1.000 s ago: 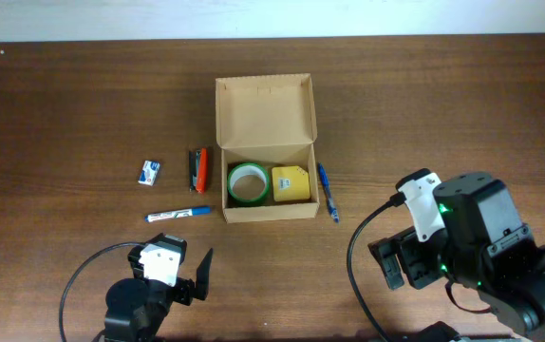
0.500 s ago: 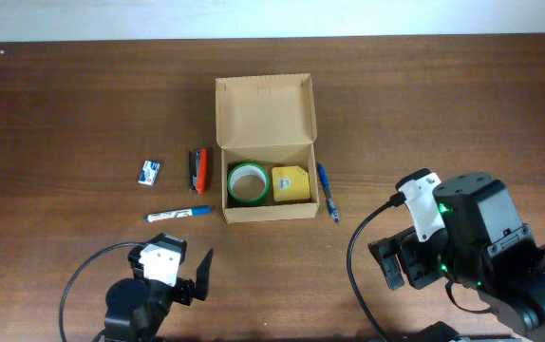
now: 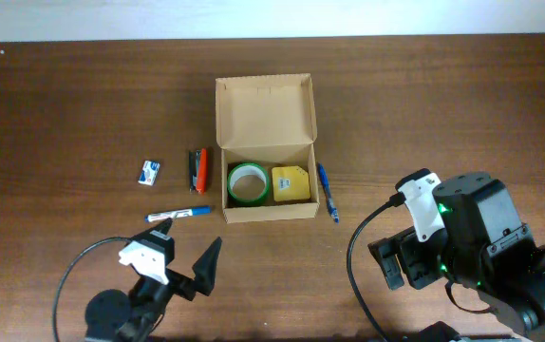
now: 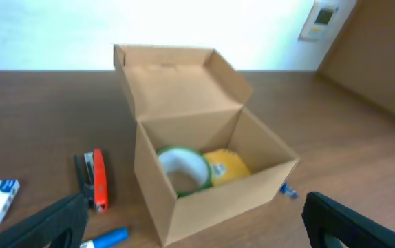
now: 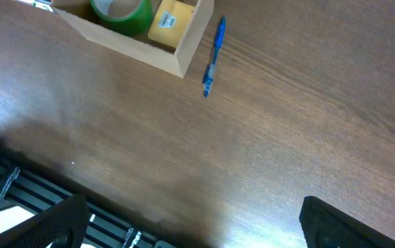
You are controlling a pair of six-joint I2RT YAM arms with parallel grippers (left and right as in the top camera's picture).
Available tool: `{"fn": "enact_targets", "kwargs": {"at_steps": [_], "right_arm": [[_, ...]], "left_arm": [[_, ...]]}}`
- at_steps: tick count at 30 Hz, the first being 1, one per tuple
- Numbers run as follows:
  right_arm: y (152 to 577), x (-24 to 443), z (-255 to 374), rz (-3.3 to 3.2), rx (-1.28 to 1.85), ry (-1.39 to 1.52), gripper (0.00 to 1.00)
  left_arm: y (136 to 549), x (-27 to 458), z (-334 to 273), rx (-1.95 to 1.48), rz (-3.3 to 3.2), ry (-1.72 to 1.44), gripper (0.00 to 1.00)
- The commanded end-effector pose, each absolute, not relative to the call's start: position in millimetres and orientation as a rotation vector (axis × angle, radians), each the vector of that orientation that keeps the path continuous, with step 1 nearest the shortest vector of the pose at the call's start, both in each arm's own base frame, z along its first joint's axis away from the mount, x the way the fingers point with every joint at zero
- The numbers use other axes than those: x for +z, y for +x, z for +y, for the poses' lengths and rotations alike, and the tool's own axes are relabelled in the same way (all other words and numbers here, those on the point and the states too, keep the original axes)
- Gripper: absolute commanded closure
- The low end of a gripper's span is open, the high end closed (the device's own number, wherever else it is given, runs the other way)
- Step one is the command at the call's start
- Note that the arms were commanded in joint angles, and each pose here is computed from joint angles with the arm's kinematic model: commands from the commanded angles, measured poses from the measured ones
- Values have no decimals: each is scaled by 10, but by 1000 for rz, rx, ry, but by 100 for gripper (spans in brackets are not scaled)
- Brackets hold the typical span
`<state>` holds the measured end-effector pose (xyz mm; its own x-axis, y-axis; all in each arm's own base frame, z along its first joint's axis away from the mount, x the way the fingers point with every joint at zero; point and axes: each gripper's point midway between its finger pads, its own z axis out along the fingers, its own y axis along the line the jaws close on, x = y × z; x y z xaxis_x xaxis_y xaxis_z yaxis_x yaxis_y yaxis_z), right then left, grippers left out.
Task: Pack container
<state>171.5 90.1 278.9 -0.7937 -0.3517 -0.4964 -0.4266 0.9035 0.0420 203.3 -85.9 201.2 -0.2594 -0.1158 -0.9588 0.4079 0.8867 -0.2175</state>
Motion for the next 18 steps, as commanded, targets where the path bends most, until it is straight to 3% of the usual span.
{"fn": "enact_targets", "kwargs": {"at_steps": [1, 18], "right_arm": [[1717, 2781, 911, 2577, 217, -565, 1], [1717, 2781, 911, 2577, 217, -565, 1]], "left_arm": [[2059, 2239, -793, -487, 1792, 165, 0], [2700, 2293, -538, -205, 2208, 90, 1]]}}
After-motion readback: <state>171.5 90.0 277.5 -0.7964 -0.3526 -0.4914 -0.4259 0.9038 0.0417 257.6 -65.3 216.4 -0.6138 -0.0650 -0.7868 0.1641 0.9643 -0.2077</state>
